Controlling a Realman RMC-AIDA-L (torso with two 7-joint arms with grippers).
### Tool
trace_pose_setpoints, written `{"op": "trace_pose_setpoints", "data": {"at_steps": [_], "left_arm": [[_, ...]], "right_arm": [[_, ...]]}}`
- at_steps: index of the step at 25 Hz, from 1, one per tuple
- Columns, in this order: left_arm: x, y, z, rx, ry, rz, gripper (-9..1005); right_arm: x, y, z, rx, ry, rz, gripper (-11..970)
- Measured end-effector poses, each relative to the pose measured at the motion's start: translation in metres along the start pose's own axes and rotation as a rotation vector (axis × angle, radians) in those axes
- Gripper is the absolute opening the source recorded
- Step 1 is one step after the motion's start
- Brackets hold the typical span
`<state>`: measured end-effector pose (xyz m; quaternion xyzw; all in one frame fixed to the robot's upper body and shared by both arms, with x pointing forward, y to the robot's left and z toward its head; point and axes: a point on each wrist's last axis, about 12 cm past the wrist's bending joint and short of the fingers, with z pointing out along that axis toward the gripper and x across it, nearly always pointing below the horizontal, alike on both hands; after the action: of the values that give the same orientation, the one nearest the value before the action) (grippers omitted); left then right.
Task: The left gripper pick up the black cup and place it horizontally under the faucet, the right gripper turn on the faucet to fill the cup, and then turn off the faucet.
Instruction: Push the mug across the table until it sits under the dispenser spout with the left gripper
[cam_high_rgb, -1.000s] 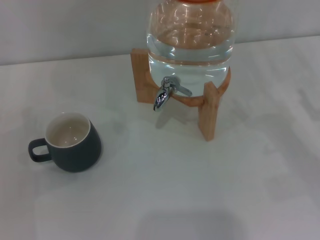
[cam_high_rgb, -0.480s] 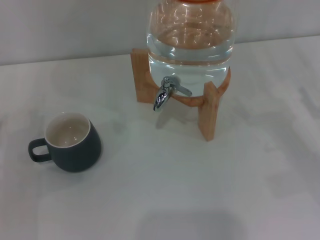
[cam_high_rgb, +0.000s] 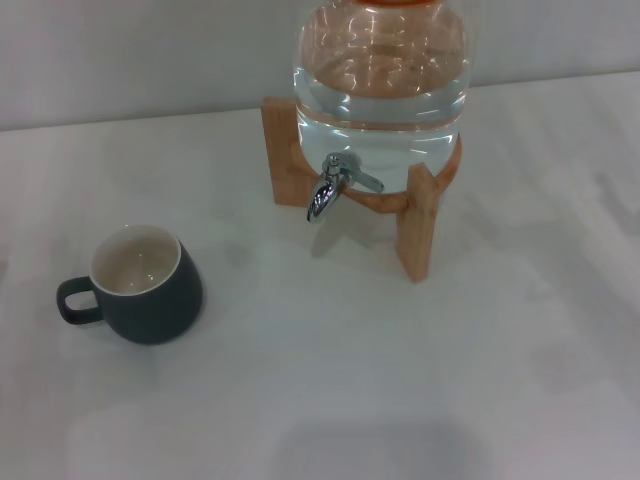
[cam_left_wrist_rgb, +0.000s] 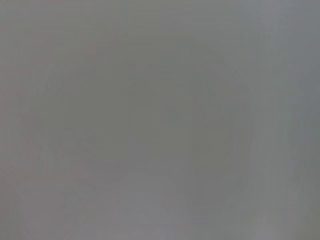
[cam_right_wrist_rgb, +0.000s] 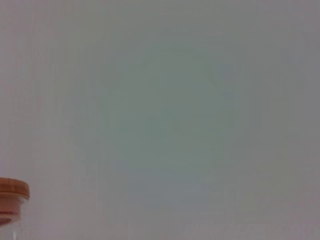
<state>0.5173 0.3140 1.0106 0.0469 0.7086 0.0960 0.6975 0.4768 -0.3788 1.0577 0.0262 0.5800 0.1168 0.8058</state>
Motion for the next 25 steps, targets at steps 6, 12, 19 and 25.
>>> {"op": "trace_pose_setpoints", "data": {"at_steps": [6, 12, 19, 25], "left_arm": [[0.006, -0.009, -0.014, 0.044, 0.012, -0.018, 885], [0.008, -0.013, -0.018, 0.065, 0.021, -0.018, 885], [0.009, -0.018, -0.022, 0.094, 0.025, -0.011, 885], [0.011, -0.018, -0.026, 0.09, 0.028, -0.028, 885]], "right_arm": [[0.0, 0.001, 0.0, -0.004, 0.001, 0.0, 840], [0.0, 0.0, 0.0, -0.006, 0.002, -0.001, 840], [0.0, -0.001, -0.001, -0.003, 0.008, -0.004, 840], [0.001, -0.004, 0.0, 0.008, 0.025, -0.011, 840]]}}
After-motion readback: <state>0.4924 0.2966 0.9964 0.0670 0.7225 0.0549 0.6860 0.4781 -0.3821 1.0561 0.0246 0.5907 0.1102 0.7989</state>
